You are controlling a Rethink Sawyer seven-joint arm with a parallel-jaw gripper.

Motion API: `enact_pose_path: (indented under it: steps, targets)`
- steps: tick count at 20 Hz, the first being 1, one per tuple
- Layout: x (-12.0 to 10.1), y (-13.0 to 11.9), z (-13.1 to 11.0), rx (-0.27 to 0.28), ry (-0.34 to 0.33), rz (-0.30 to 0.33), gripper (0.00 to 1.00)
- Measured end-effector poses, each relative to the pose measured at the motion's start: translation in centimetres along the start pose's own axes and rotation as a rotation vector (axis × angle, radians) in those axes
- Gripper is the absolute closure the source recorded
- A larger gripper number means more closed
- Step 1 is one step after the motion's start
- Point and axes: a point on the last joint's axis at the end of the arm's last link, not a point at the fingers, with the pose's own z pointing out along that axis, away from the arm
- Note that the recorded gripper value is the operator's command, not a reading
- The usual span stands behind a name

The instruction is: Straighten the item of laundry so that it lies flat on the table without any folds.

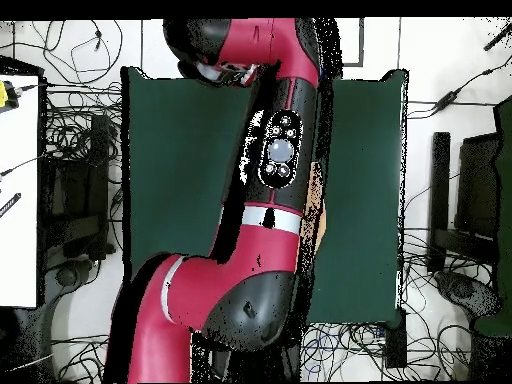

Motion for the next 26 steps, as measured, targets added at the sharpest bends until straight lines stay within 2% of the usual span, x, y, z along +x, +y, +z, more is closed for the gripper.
enact_pose_path:
  steps: [3, 9, 12, 17, 21, 26]
  targets:
    - [-0.1, 0.2, -1.5, -0.017, -0.011, -0.067, 0.00]
    - [0.0, 0.1, -3.5, -0.017, -0.021, -0.107, 0.00]
    - [-0.1, -0.4, -3.9, -0.003, -0.022, -0.104, 0.00]
    - [-0.3, -2.6, -4.0, 0.042, -0.015, -0.084, 0.00]
    - [-0.3, -4.0, -3.5, 0.047, -0.007, -0.066, 0.00]
    - [-0.9, -5.8, -2.2, 0.038, -0.033, -0.051, 0.00]
